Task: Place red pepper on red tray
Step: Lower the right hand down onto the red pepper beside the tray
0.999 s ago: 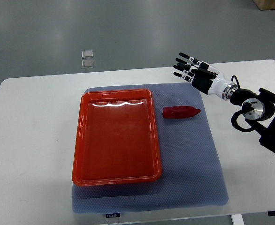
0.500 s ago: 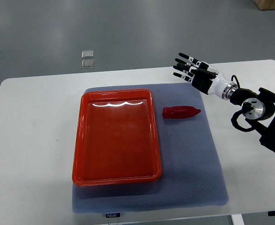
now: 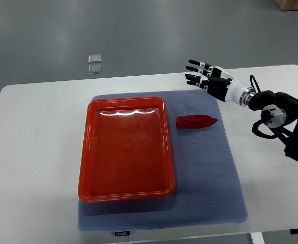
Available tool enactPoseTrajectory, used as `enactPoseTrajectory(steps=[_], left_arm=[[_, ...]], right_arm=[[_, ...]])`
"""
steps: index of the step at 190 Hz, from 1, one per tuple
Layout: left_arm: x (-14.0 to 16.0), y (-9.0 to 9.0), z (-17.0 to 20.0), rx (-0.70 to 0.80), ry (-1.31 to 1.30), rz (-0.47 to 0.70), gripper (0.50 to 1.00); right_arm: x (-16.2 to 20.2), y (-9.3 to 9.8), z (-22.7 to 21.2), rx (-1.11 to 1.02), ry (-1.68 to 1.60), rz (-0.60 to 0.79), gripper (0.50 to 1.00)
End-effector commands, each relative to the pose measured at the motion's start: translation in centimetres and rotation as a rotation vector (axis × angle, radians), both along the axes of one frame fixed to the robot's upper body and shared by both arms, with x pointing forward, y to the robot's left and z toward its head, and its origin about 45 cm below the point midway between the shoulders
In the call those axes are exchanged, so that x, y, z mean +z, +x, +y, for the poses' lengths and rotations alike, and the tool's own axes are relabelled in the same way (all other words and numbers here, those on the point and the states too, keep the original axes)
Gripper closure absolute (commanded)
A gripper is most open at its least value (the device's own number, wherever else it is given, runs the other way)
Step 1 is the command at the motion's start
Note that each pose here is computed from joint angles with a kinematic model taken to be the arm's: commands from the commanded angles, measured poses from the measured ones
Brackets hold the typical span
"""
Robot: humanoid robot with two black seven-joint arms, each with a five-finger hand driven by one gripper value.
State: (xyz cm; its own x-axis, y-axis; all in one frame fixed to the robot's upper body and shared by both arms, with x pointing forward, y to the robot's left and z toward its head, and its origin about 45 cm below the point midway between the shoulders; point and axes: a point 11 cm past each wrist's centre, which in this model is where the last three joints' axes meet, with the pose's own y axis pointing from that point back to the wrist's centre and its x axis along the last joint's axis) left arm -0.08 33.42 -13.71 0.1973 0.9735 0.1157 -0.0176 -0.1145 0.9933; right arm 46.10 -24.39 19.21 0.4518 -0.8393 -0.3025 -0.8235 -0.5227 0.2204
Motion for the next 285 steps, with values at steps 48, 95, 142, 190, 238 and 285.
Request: enactPoseTrajectory(steps=[48, 95, 142, 190, 238, 285], left_arm=[[0.0, 0.0, 0.0, 0.0, 0.0, -0.001, 0.5], [0.0, 0.0, 0.0, 0.0, 0.0, -0.001, 0.5], [0.0, 0.0, 0.0, 0.0, 0.0, -0.001, 0.5], [0.0, 0.0, 0.0, 0.0, 0.0, 0.0, 0.5], [0.0, 0.0, 0.0, 0.0, 0.0, 0.0, 0.5], [0.0, 0.0, 0.0, 0.0, 0.0, 0.0, 0.5]], right_arm=[[1.8, 0.8, -0.9, 0.212, -0.499, -0.158, 0.589], [2.6, 0.2, 0.5, 0.425, -0.806, -0.255, 0.589], [1.6, -0.2, 0.5, 0.528, -0.979, -0.264, 0.589], [-0.4, -0.9, 0.8, 0.568, -1.096, -0.283, 0.589], [-2.2, -1.4, 1.5, 0.552, -1.162, -0.324, 0.593], [-2.6, -1.6, 1.6, 0.551, -1.181, -0.383, 0.656]])
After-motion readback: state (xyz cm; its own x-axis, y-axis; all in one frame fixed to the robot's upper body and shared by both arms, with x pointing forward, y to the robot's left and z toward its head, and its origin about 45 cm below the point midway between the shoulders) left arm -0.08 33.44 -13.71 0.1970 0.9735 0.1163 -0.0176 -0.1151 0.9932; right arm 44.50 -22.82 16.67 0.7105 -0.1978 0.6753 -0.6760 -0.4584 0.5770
